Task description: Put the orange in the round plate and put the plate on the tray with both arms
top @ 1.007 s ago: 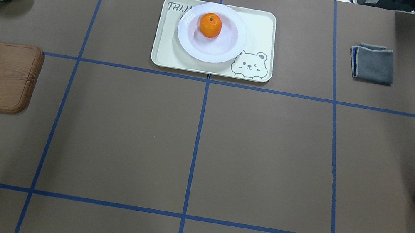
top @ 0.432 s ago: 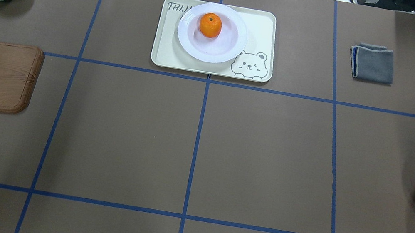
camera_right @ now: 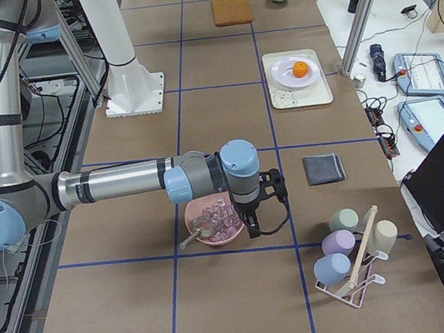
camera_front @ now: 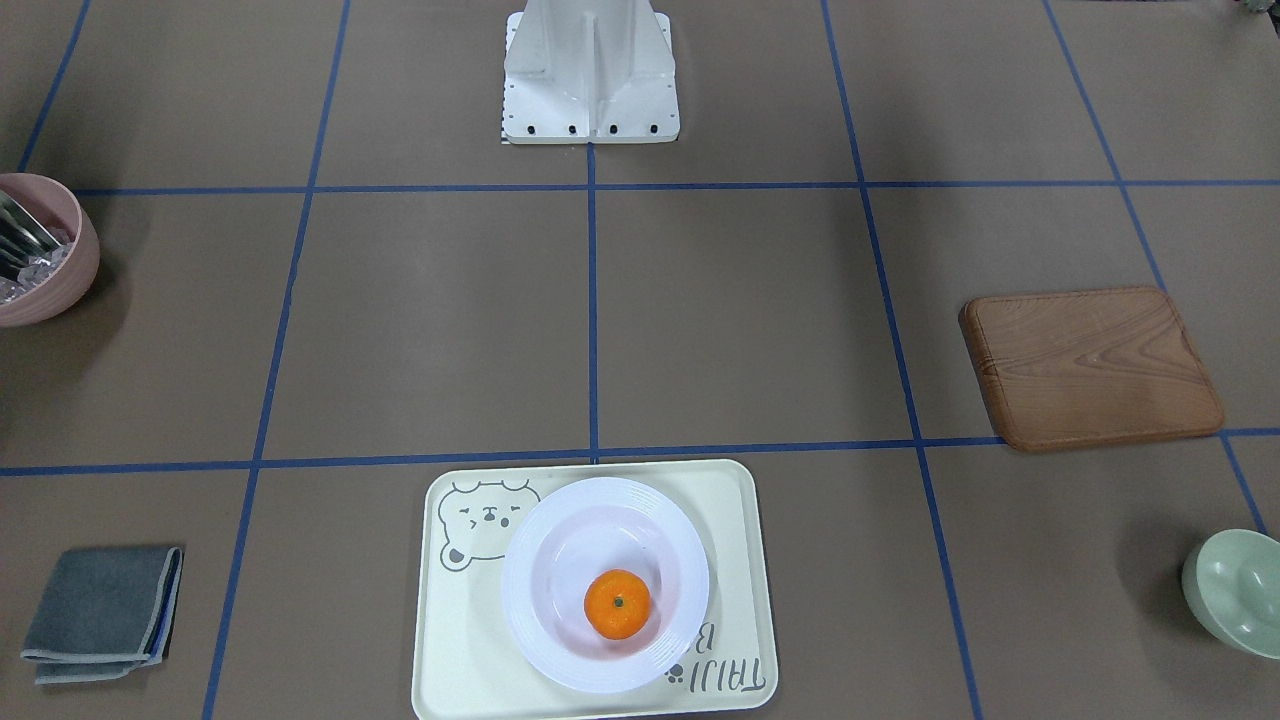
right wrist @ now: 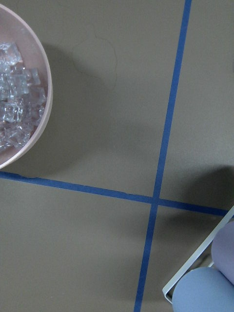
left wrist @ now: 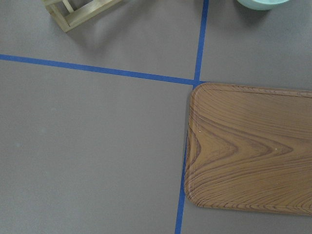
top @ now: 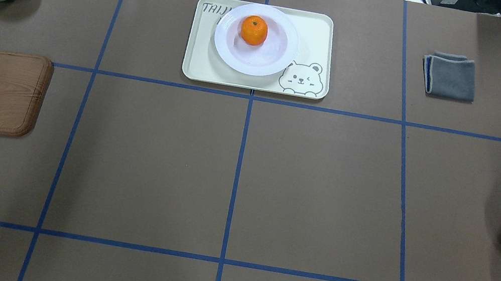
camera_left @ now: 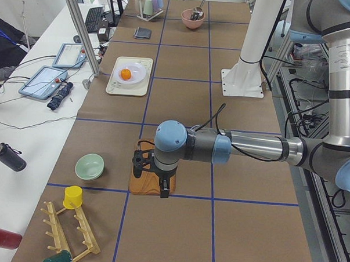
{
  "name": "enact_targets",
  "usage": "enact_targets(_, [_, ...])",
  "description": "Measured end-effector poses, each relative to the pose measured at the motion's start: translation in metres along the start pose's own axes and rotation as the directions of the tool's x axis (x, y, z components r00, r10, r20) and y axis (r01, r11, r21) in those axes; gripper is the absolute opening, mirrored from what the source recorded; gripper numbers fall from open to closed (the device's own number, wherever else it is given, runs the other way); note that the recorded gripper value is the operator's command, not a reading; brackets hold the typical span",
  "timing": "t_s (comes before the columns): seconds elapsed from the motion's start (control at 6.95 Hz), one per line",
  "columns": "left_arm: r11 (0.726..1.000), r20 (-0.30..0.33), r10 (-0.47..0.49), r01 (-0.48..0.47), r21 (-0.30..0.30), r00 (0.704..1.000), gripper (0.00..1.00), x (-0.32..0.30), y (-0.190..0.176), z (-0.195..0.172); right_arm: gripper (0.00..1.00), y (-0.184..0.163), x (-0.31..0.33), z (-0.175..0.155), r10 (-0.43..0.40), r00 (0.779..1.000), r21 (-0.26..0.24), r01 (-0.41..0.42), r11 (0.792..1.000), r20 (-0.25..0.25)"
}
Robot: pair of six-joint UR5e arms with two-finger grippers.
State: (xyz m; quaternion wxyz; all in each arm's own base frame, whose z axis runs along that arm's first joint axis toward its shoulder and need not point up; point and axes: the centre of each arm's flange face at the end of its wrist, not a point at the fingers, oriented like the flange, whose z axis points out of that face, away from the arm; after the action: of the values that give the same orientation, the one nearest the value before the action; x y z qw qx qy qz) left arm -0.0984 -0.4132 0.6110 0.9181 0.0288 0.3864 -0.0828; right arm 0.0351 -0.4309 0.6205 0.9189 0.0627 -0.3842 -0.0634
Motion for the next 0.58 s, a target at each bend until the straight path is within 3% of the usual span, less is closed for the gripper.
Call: enact_targets(0.58, [1.0, 0.0, -0.002, 0.002, -0.001, 1.0, 0.98, -0.001, 0.001, 0.001, 1.0, 0.023, 0.017, 0.013, -0.056, 0.998, 0.068, 0.056, 0.996, 0.0])
